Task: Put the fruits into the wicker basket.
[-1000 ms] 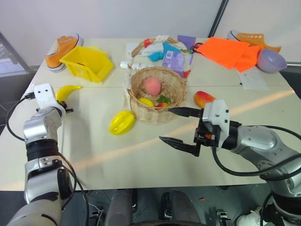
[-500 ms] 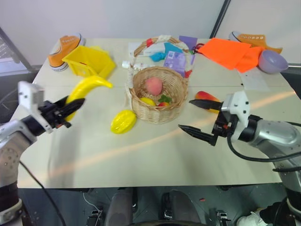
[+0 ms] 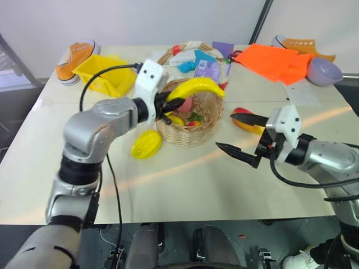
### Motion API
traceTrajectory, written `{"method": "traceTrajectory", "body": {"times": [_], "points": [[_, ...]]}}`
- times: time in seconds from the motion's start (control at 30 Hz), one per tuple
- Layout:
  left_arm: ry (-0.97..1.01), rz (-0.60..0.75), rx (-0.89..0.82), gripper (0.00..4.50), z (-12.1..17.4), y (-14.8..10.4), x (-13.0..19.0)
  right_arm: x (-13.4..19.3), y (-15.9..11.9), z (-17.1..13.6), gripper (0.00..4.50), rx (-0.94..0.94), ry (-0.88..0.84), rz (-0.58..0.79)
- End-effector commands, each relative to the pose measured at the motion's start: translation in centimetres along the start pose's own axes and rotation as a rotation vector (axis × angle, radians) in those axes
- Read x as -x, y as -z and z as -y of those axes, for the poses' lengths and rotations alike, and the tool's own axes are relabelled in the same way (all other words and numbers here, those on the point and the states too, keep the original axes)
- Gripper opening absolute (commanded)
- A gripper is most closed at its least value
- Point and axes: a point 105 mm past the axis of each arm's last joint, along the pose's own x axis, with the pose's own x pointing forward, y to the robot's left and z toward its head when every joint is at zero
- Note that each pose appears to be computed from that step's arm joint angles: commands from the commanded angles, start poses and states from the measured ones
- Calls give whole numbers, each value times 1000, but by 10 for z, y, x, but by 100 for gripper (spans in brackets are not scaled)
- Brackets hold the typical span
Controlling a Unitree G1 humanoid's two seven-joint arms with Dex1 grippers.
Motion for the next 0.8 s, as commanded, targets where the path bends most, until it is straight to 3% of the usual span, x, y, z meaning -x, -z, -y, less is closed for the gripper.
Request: {"method": "traceTrajectory", "body": {"times": [0.03,0.13,0.23,0.43,0.47,0.5,0.67,0.8], "points": [[-40,6,-28,116,-5,-8,-2,0,-10,-5,450,30,4,36],[-8,0,-33,212,-2,-5,2,0,-11,-6,450,27,11,37],[50,60,2,358,-2,-12,17,0,-11,-6,450,25,12,35],[173,145,-38,358,-5,-5,74,-2,-10,-6,450,21,-2,39],[189,142,-40,411,-5,-1,83,-3,-10,-6,450,21,-6,41],[177,117,-37,445,-10,7,92,-4,-11,-5,450,22,-11,44],[-8,-102,-98,449,-48,58,125,-10,-15,-7,450,31,-58,59],[-8,-181,-123,449,-49,81,123,-13,-21,-11,450,41,-98,71]]}}
